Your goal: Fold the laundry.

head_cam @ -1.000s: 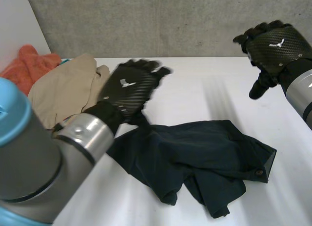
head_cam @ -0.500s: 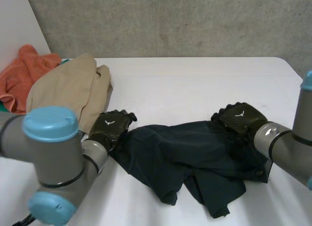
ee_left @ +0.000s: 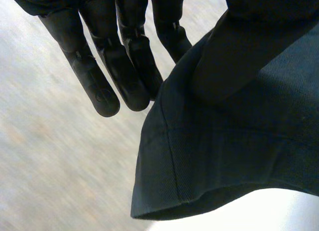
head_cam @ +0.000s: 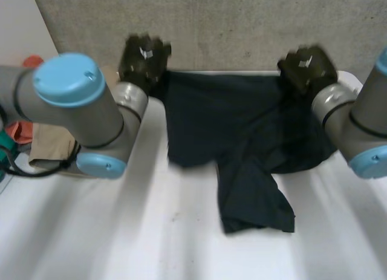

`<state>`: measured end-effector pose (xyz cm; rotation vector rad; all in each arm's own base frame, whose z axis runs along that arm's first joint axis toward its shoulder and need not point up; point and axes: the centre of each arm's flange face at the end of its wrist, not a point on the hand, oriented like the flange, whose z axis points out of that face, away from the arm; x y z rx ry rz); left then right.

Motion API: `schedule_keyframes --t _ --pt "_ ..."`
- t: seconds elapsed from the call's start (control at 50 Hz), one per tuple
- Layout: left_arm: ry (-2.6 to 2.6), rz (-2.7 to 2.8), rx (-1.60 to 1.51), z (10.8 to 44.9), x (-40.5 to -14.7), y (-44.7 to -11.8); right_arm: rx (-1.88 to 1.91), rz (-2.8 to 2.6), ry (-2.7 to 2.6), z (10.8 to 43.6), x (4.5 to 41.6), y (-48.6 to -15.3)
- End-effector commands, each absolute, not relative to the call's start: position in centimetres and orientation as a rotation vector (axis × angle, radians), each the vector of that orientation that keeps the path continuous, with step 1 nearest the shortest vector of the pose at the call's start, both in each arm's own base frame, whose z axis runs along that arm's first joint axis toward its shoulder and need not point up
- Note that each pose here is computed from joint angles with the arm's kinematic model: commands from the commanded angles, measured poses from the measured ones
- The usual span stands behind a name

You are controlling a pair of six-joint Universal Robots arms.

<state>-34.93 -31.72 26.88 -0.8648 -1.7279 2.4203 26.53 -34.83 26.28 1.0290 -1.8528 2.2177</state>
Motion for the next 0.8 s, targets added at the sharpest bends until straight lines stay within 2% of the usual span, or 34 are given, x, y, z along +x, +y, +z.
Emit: schedule_keyframes --t 0.02,0.14,0.24,0.32,0.42,0.52,0.54,0.6,0.7,0.8 --pt "-1.623 2.486 -0.829 30.4 -34.0 -29.0 1.015 2.245 -1.805 30.5 25.5 -32.0" --pt "-1.550 2.485 -0.829 33.0 -33.1 -24.7 1.076 2.161 -1.903 32.1 24.5 -29.5" --pt "-1.468 2.513 -0.801 36.1 -31.8 -21.3 1.109 2.136 -1.899 35.5 23.5 -26.1" --pt "-1.425 2.556 -0.764 38.1 -30.9 -20.7 1.092 2.189 -1.838 37.7 23.3 -24.5" --pt "-1.385 2.590 -0.737 39.5 -31.0 -21.1 1.094 2.183 -1.847 37.5 23.3 -24.6" --pt "-1.472 2.589 -0.760 37.3 -31.8 -25.1 1.217 2.098 -1.969 33.7 26.0 -25.2" --pt "-1.525 2.589 -0.763 36.1 -31.7 -27.2 1.243 2.094 -1.977 33.1 26.6 -25.1" --pt "-1.616 2.578 -0.771 33.7 -31.5 -30.4 1.293 2.076 -2.023 30.8 28.9 -25.3" --pt "-1.714 2.566 -0.787 28.6 -32.6 -36.8 1.096 2.190 -2.016 27.9 31.5 -28.3" --pt "-1.741 2.667 -0.822 26.4 -32.3 -41.0 0.957 2.387 -1.909 26.2 33.4 -30.5"
